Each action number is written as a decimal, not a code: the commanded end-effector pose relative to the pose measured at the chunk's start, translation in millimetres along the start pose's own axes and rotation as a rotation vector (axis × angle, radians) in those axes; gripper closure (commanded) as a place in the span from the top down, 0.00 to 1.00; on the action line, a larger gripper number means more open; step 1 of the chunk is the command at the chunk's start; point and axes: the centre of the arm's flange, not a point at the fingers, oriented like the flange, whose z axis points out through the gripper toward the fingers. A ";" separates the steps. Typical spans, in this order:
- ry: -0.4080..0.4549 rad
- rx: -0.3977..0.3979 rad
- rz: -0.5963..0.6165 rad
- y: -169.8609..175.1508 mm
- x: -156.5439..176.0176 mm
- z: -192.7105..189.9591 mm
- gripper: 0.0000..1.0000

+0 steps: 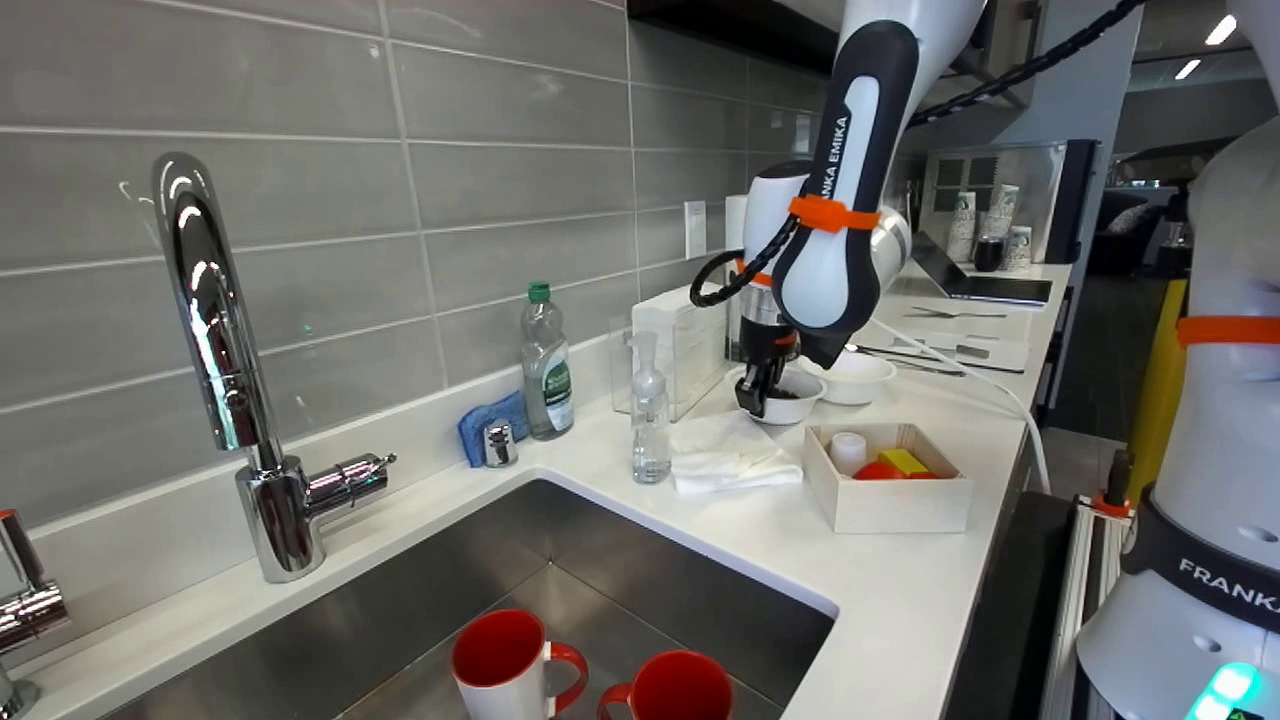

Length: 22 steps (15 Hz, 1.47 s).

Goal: Move some objects from the bowl on the left into the bowl on the right

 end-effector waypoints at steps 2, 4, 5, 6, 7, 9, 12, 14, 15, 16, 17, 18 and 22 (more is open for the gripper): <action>0.012 -0.015 0.043 5.8 -4.4 -3.8 0.00; 0.006 -0.015 0.058 7.7 -6.6 -1.2 0.00; 0.006 -0.010 0.068 8.1 -6.2 -2.1 0.00; 0.012 -0.007 0.079 7.8 -5.1 -4.3 0.00; 0.024 -0.002 0.093 6.7 -2.3 -8.9 0.00; 0.045 0.004 0.109 3.5 2.1 -17.7 0.00; 0.076 0.005 0.117 -4.7 8.9 -28.0 0.00; 0.091 0.006 0.114 -11.8 13.4 -33.1 0.00; 0.098 0.004 0.113 -15.0 15.1 -35.2 0.00; 0.105 0.000 0.116 -18.1 16.5 -37.2 0.00; 0.109 -0.008 0.121 -20.3 17.8 -39.4 0.00; 0.110 -0.014 0.125 -21.1 18.8 -40.8 0.00; 0.099 -0.075 0.171 -17.2 20.0 -49.1 0.00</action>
